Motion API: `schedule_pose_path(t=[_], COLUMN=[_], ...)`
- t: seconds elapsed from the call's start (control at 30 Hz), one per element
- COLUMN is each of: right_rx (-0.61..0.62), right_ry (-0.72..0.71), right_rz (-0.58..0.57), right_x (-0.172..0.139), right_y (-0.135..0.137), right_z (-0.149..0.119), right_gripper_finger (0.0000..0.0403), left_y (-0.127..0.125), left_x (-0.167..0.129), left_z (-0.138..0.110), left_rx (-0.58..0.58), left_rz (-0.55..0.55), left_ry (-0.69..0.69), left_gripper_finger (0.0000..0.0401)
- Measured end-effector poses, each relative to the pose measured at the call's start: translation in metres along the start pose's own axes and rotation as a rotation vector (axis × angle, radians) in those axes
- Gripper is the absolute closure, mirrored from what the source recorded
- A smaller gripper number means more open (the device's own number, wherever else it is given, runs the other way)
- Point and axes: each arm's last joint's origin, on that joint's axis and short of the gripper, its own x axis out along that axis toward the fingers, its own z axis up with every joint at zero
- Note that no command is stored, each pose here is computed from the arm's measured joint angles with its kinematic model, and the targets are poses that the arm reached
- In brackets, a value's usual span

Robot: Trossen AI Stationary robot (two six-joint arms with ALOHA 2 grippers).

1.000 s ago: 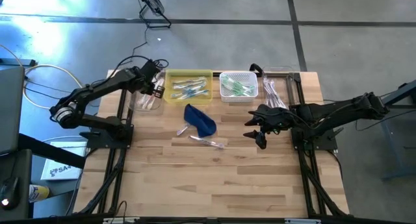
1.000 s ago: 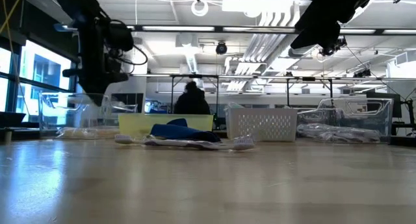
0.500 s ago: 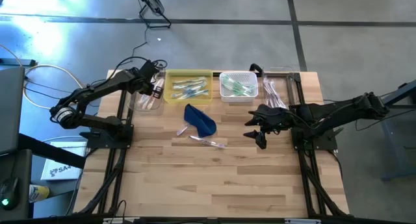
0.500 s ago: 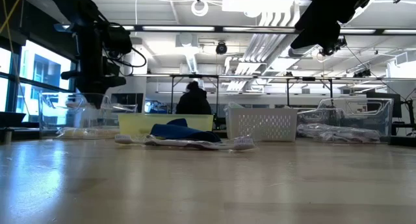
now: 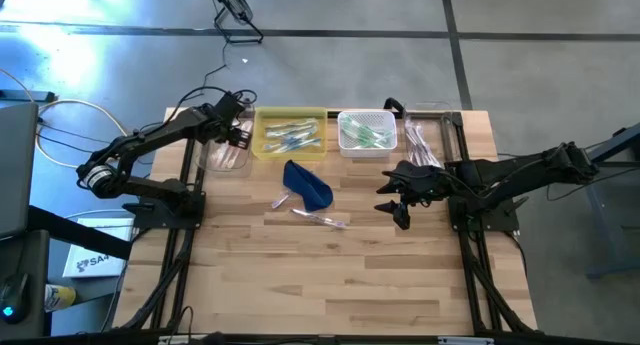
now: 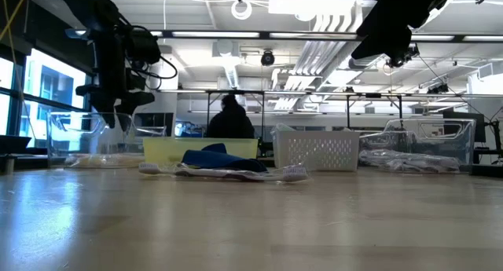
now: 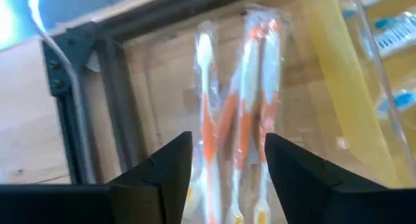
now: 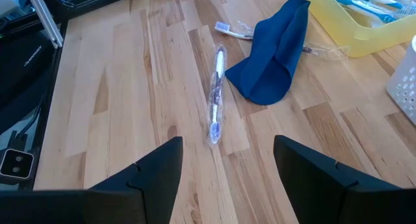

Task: Pick & Place Toothbrushes
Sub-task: Put the violet toothbrush into the right transparent bin

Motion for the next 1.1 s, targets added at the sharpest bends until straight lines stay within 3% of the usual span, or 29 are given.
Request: schedule_pose_path(t=[0.7,0.93,1.1], right_rx=[0.000,0.000,0.000], right_ry=[-0.001,-0.001,0.000], right_rz=[0.000,0.000,0.002], right_x=[0.000,0.000,0.000], right_y=[0.000,0.000,0.000], right_z=[0.000,0.000,0.000], right_gripper_finger=[0.0169,0.0169,0.0169], left_y=[-0.003,-0.025,-0.036], left_x=[-0.001,-0.031,-0.065], left_z=[0.003,-0.008,-0.024], left_rx=[-0.030,0.154,0.268], left_rz=[-0.014,-0.005,-0.100], left_ry=[-0.042,-0.189,-0.318], left_gripper_finger=[0.0213,0.0213,0.0213])
